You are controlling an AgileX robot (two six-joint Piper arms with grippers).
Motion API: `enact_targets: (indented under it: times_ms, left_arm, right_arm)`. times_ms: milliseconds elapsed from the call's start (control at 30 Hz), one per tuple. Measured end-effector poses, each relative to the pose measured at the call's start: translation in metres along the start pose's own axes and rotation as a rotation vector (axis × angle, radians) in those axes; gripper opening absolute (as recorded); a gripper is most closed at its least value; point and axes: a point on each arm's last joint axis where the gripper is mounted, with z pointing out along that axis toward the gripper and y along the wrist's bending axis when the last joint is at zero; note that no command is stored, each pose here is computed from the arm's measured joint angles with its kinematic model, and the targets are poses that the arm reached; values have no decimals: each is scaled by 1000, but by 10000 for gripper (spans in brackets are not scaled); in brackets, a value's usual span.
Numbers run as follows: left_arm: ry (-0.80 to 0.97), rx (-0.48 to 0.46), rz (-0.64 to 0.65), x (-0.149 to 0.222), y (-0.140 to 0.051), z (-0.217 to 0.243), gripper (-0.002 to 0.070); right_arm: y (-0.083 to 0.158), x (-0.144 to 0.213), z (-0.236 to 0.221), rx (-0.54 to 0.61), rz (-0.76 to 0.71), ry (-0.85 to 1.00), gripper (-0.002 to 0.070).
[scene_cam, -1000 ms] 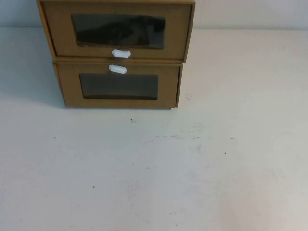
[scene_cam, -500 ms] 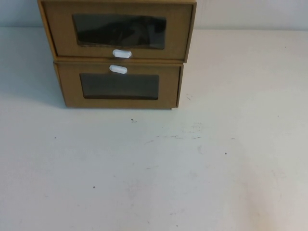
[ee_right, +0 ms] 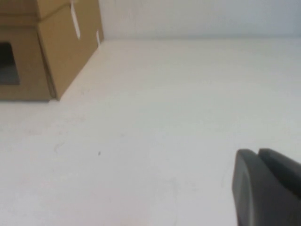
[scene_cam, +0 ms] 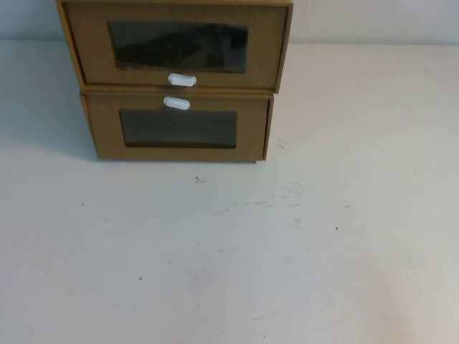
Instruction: Close the shoe box
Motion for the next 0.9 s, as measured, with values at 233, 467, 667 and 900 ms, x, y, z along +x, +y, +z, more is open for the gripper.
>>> enact_targets:
  times_ms: [233, 467, 667, 900]
  left_arm:
    - [0, 0, 0, 0, 0, 0, -5]
    - [0, 0, 0, 0, 0, 0, -5]
    - [0, 0, -1, 0, 0, 0, -5]
    - [0, 0, -1, 0, 0, 0, -5]
  right_arm:
    - [3, 13, -1, -41, -29, 147, -11]
    - [4, 14, -1, -42, -29, 149, -11]
    - [4, 14, -1, -42, -29, 149, -11]
    - [4, 14, -1, -42, -30, 149, -11]
